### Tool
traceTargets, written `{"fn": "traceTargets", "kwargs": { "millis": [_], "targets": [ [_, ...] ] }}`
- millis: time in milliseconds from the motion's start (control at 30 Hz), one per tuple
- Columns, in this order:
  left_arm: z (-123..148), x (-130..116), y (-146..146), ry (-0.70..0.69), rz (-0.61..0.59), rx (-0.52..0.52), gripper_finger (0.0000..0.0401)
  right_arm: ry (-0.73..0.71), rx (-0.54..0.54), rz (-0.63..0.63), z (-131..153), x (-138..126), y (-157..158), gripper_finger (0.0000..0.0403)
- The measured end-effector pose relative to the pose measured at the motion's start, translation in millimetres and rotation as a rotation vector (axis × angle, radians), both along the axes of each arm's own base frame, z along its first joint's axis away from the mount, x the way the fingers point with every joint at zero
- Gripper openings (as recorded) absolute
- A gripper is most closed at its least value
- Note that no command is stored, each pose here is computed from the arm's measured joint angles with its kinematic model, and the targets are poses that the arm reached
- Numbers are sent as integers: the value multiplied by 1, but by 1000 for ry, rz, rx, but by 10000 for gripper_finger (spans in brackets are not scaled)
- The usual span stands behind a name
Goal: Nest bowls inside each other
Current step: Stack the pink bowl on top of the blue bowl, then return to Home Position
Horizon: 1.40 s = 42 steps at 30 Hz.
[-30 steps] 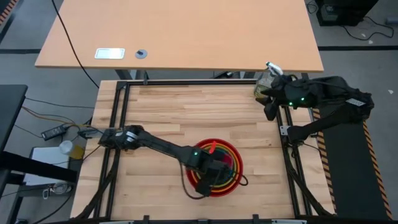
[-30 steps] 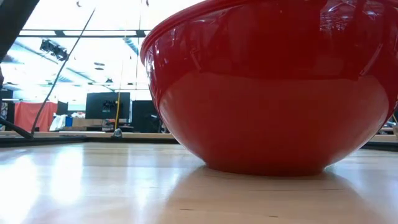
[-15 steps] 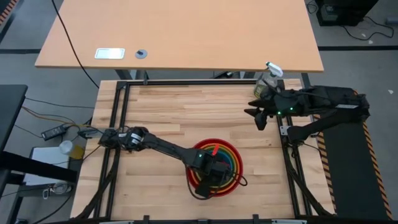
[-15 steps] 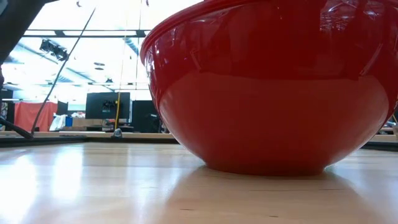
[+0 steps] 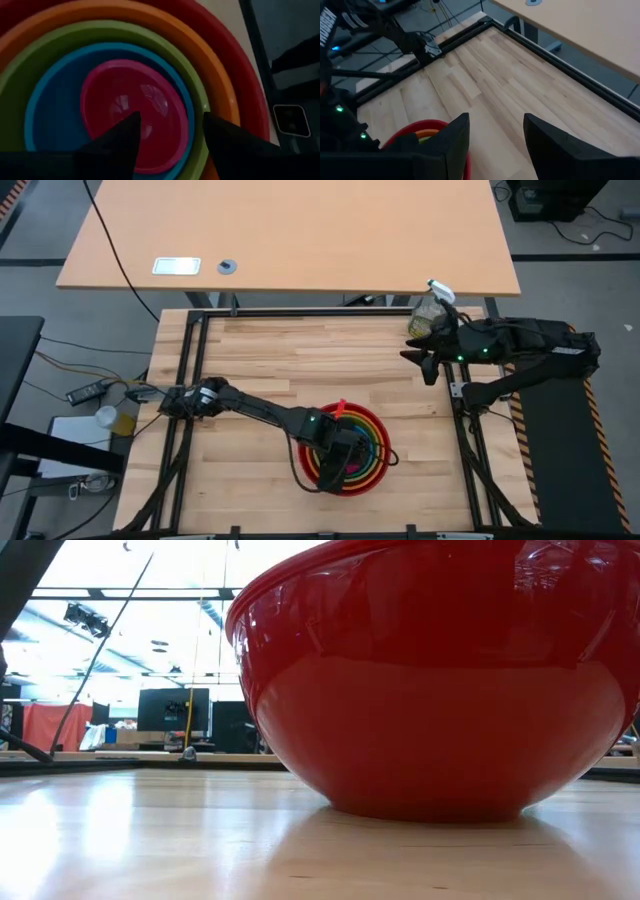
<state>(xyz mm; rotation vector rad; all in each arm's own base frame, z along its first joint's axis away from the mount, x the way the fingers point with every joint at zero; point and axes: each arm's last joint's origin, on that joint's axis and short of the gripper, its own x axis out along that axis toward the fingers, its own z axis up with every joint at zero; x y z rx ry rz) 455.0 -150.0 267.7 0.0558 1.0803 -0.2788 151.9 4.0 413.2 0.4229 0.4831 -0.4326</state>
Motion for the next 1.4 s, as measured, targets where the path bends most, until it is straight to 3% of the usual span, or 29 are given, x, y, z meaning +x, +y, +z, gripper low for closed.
{"fn": "traceTargets", "kwargs": {
  "millis": [300,533,633,767,867,1167,1400],
  "targets": [
    [-36,21,26,40,88,-59,191,11,-3,-5,-2,4,0,193],
    [-70,18,46,149,113,-131,183,18,-14,-3,-3,8,0,193],
    [-78,16,50,161,126,-117,183,15,-25,-14,-2,7,0,193],
    [-84,12,51,159,215,22,182,13,-28,-19,-2,7,0,193],
    [-81,11,48,144,253,100,182,13,-28,-19,-2,7,0,193],
    [-31,7,19,37,187,165,182,11,-21,-14,-2,7,0,193],
    [-16,10,10,-28,125,153,182,10,-22,-12,-2,7,0,193]
  ]
}}
